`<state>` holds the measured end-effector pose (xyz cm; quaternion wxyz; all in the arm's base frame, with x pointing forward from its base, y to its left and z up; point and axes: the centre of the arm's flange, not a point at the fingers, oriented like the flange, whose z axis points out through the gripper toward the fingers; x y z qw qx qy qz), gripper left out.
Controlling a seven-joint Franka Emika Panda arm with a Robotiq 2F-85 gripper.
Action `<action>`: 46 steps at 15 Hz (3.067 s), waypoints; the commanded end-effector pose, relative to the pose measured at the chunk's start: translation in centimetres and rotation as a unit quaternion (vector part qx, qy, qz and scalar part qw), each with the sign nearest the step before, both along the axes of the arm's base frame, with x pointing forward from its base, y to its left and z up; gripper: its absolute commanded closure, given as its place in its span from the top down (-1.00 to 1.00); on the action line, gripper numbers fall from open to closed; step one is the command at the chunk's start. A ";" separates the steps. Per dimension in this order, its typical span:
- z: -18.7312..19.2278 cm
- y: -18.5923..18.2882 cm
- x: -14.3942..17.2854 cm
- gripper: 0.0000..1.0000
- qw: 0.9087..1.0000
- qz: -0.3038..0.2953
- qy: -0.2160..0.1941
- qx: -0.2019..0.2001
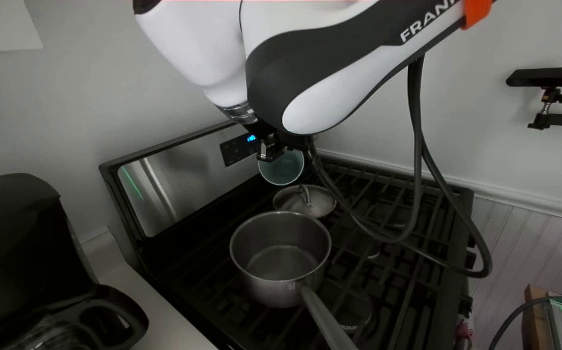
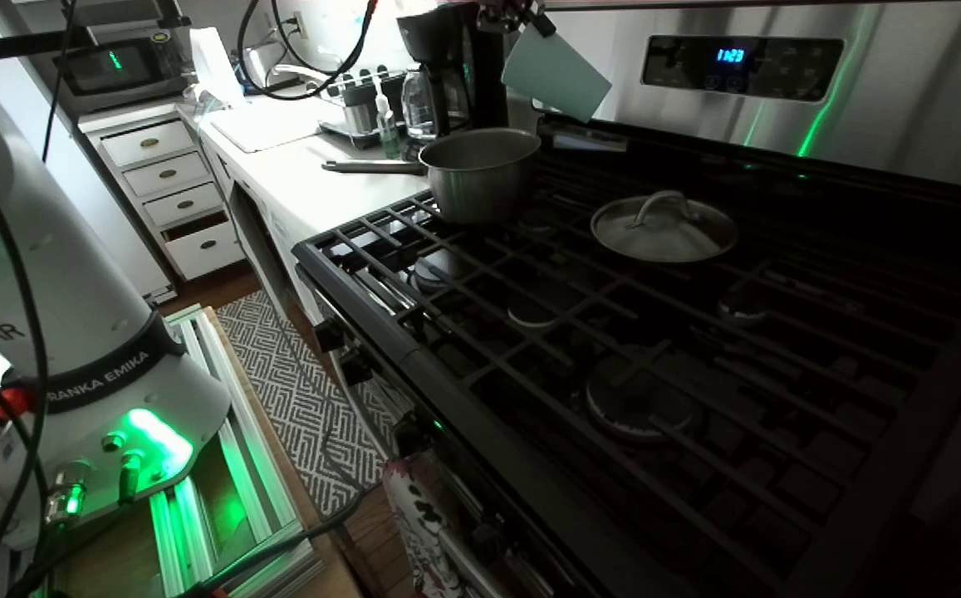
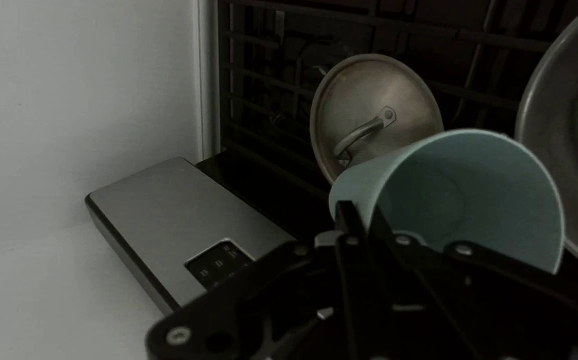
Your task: Put the lid on the stove, then pour water from the cup into the pot
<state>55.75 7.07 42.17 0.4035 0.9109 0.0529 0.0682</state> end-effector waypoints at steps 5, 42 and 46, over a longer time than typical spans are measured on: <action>-1.1 1.9 -0.6 -0.98 0.998 -0.039 -0.051 -0.028; -1.2 5.1 -2.1 -0.98 0.982 -0.091 -0.133 -0.096; -1.2 4.1 -1.7 -0.98 0.991 -0.099 -0.085 -0.021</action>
